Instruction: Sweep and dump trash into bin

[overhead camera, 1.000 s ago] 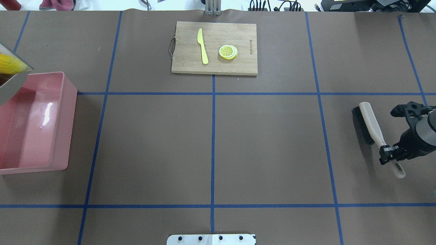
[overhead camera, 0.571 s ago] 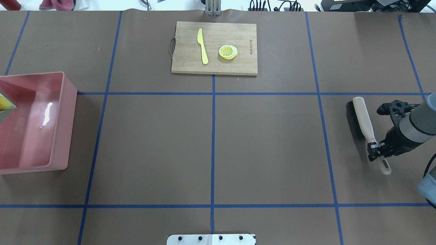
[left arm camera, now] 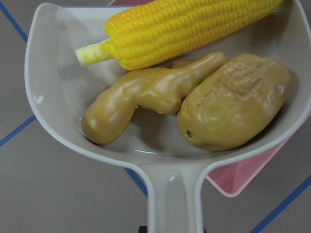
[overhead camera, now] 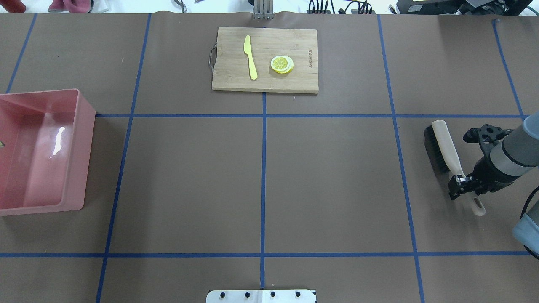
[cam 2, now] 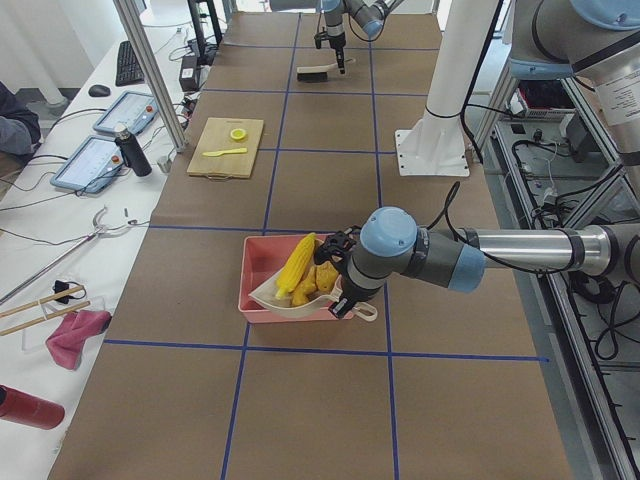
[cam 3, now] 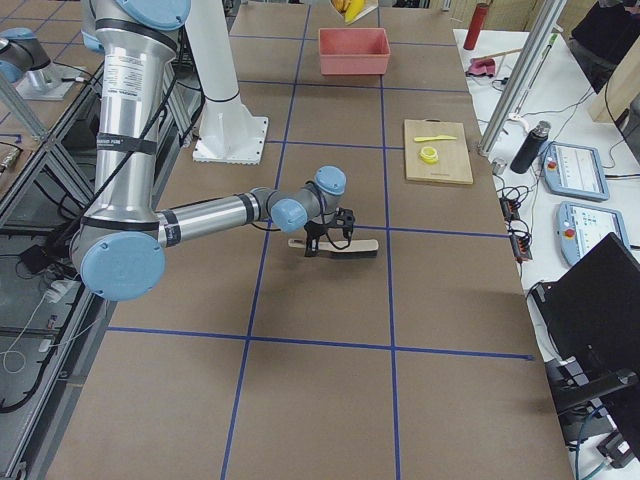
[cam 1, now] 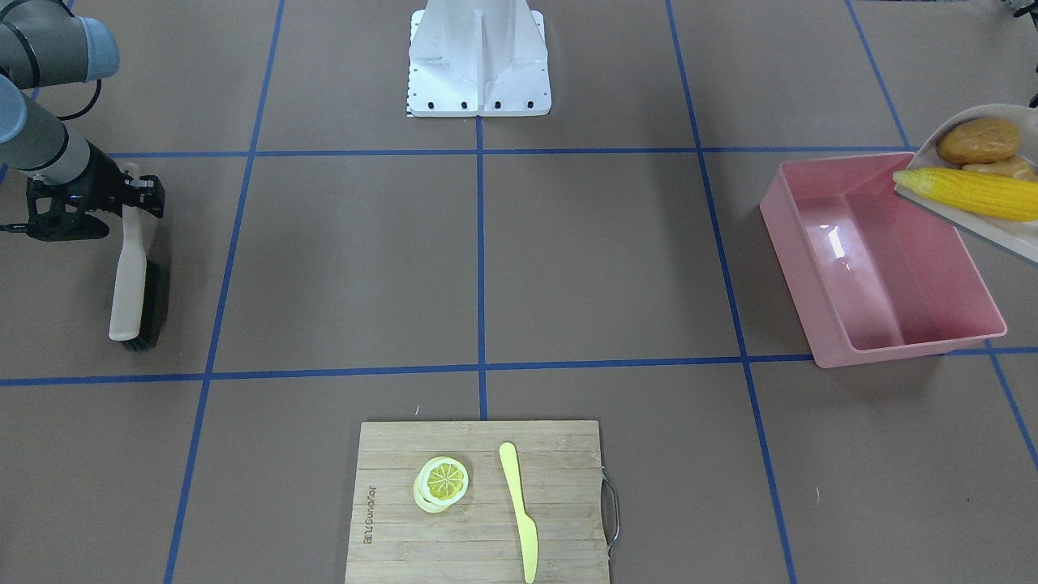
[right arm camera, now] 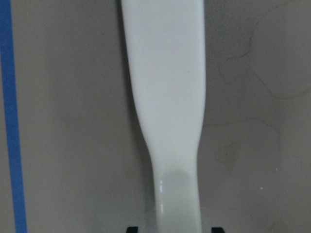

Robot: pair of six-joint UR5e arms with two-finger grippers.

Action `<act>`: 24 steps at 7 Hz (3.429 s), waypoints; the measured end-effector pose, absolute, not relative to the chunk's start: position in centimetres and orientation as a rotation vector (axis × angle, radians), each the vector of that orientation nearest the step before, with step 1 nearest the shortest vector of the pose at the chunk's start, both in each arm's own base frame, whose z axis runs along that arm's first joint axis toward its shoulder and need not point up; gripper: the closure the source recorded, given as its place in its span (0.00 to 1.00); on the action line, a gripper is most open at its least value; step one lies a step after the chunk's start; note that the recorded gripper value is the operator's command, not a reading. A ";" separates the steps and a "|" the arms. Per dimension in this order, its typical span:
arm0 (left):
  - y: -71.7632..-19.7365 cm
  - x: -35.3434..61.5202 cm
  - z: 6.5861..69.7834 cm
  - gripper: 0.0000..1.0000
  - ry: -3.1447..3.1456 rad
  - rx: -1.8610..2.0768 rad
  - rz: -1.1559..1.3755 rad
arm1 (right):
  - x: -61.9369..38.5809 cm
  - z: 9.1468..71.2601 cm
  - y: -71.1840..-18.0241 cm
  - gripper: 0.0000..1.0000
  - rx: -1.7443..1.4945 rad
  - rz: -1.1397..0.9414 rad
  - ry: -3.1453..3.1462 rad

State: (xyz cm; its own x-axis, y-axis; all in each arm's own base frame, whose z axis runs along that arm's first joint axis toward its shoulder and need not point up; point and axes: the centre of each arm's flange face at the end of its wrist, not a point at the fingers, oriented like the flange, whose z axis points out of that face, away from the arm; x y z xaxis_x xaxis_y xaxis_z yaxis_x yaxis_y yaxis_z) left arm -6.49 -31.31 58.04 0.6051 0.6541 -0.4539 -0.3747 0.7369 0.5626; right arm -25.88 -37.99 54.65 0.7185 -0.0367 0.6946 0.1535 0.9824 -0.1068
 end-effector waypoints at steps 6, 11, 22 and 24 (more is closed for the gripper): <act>-39.2 -6.0 52.3 1.00 0.556 0.273 0.839 | -15.7 49.6 -42.8 0.00 0.026 0.057 -0.831; -39.2 -4.2 51.9 1.00 0.499 0.185 1.073 | 1.0 53.5 -45.2 0.00 0.160 -0.048 -0.688; -51.5 29.4 31.8 0.01 0.691 0.931 1.496 | 3.9 59.9 -46.1 0.00 0.018 0.081 -0.774; -51.2 35.0 29.3 0.01 0.735 0.945 1.545 | 4.7 60.4 -45.5 0.00 0.049 0.021 -0.772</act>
State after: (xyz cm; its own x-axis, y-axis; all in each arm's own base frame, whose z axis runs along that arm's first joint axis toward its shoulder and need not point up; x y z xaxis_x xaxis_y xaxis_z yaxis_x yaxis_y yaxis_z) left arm 35.01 -51.23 29.31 -0.0526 0.9829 0.1764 -0.4834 -0.1797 0.8568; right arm 4.69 -45.54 60.38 0.7165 0.0011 0.6976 -0.0369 0.9987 0.0364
